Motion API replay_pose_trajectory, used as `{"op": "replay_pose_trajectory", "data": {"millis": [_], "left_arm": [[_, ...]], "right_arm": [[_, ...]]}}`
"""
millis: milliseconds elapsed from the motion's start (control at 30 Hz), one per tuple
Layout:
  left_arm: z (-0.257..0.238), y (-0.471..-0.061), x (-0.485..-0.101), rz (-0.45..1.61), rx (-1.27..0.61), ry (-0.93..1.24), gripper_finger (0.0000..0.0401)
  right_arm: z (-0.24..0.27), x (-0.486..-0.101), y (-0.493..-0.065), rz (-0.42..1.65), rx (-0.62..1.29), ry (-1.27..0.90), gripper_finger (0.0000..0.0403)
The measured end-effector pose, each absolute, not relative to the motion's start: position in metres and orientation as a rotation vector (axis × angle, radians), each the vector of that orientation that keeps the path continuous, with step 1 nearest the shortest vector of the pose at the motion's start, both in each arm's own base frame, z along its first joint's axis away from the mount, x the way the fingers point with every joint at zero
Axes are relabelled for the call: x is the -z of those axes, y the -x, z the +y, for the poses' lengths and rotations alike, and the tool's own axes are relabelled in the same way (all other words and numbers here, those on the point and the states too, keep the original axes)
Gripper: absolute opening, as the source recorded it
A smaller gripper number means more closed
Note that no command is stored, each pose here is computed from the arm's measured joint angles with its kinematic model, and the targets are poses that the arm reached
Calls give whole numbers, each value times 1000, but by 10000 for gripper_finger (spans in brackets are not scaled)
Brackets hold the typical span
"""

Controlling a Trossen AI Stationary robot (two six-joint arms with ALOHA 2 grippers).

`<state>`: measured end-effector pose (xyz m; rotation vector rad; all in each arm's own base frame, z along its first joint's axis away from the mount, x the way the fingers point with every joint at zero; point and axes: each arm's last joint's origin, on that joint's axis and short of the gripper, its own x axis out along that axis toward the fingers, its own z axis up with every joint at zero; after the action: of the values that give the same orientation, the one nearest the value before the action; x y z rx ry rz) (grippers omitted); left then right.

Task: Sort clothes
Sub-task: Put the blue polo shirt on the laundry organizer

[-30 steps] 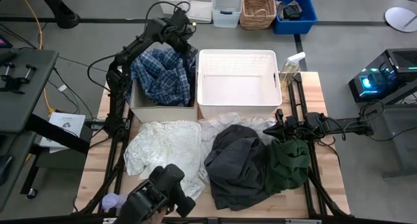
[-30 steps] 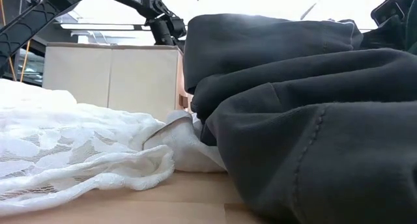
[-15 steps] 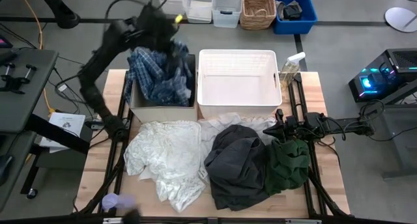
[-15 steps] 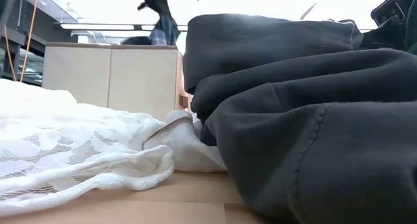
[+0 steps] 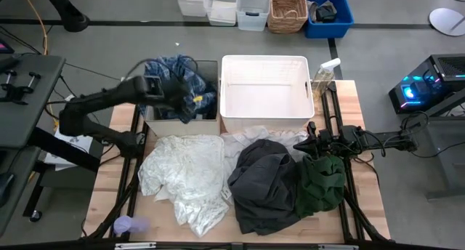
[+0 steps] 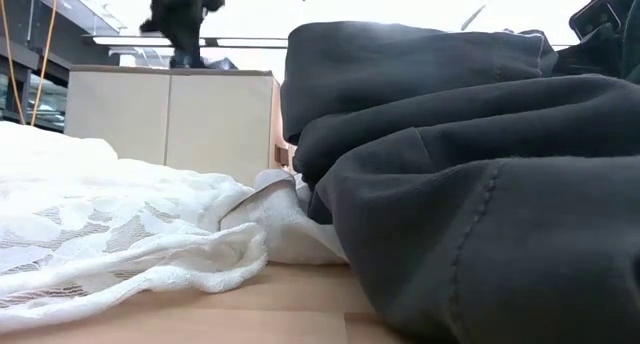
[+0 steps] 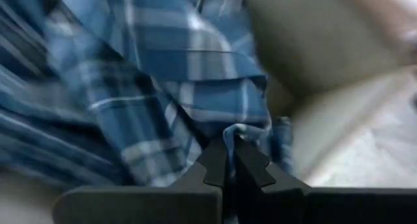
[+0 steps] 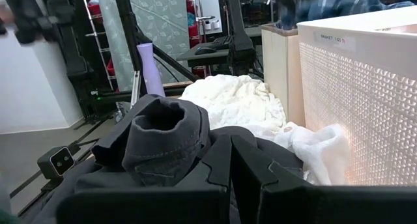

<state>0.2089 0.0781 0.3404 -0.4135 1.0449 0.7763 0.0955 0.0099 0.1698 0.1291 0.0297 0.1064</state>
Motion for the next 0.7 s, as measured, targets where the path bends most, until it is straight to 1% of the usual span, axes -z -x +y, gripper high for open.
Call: {"op": "replay_pose_trajectory", "data": {"millis": [67, 133, 200, 267, 367, 500, 600, 700], "left_arm": [[83, -208, -319, 1032, -802, 458, 1], [90, -209, -306, 1036, -795, 475, 9], [97, -212, -299, 1075, -756, 468, 25], [104, -213, -301, 1099, -730, 448, 49], [114, -217, -327, 1041, -701, 376, 96], [124, -213, -375, 916, -701, 288, 167], [129, -197, -403, 887, -803, 255, 215], [132, -174, -410, 930, -992, 295, 251]], "right_arm": [[10, -170, -95, 29, -107, -129, 0], [10, -170, -95, 29, -107, -129, 0], [10, -170, -95, 29, -107, -129, 0], [10, -170, -95, 30, -107, -129, 0], [10, -170, -95, 30, -107, -129, 0], [10, -170, -95, 29, -107, -129, 0], [10, -170, -95, 29, -107, -129, 0], [10, -170, -95, 29, -107, -129, 0]]}}
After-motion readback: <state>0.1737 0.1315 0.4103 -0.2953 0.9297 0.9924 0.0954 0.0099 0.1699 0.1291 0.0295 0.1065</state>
